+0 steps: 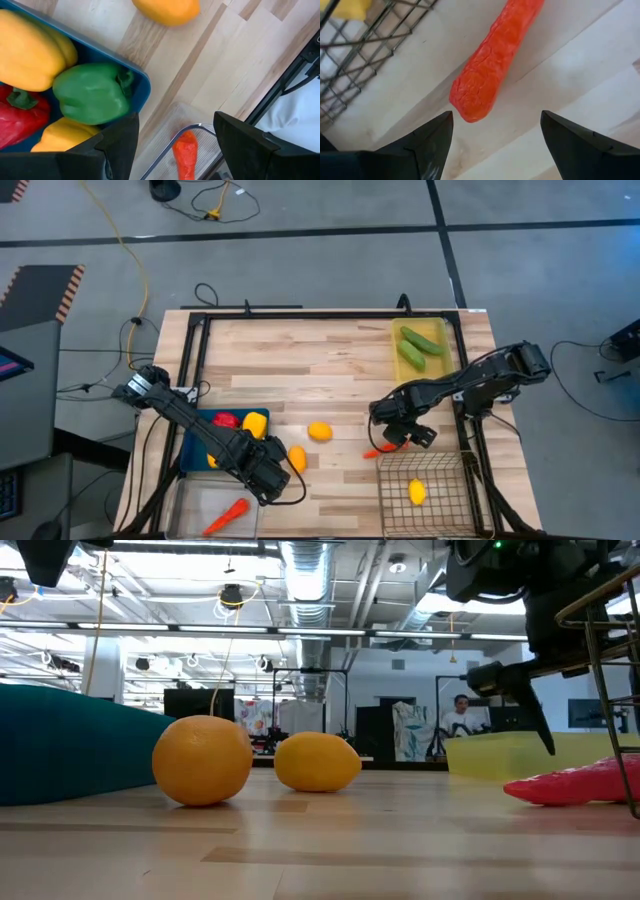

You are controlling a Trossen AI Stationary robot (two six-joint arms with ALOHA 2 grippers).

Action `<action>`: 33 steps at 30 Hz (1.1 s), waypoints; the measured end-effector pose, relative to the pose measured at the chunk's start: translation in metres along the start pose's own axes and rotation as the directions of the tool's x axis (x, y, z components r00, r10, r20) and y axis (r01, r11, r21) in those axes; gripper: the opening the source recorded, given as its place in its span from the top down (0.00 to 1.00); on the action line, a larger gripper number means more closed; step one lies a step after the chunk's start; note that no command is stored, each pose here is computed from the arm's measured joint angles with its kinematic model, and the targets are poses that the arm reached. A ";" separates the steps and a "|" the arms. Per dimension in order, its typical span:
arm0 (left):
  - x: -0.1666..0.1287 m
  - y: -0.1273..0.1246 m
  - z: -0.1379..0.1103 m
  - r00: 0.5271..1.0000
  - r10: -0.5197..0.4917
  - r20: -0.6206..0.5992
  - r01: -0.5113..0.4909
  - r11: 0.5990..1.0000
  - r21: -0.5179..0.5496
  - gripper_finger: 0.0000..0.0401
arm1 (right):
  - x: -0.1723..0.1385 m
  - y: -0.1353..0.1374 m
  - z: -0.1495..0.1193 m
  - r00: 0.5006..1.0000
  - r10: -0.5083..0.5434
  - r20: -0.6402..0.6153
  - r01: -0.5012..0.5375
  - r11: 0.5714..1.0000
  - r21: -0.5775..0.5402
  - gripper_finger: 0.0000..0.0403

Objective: Sort produce into baskets
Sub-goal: Put the orange carrot into the transparent bin

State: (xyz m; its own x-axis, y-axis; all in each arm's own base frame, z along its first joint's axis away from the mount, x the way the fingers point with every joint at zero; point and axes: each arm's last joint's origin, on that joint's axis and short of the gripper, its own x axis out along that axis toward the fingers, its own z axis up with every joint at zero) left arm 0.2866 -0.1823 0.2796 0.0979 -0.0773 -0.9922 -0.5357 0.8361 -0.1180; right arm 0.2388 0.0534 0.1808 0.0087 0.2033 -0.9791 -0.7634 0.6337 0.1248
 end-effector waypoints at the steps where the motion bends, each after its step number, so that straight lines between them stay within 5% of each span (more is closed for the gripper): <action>1: 0.000 0.000 0.000 1.000 0.000 0.000 0.000 1.000 0.000 0.39 | 0.000 0.000 0.000 1.000 0.000 0.000 0.000 1.000 -0.024 0.19; 18: 0.000 0.000 0.000 1.000 0.007 0.017 -0.007 1.000 -0.003 0.39 | 0.008 0.003 -0.002 0.998 0.050 0.037 -0.046 0.994 -0.102 0.19; 33: 0.000 0.001 0.001 0.999 0.014 0.030 -0.013 1.000 -0.004 0.39 | 0.030 0.006 -0.009 0.999 -0.019 0.044 0.024 0.993 -0.115 0.28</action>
State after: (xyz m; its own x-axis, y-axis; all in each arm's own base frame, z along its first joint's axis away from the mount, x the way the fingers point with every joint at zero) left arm 0.2872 -0.1813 0.2797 0.1161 -0.0494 -0.9920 -0.5403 0.8349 -0.1049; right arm 0.2288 0.0566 0.1510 0.0514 0.2235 -0.9734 -0.8319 0.5488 0.0820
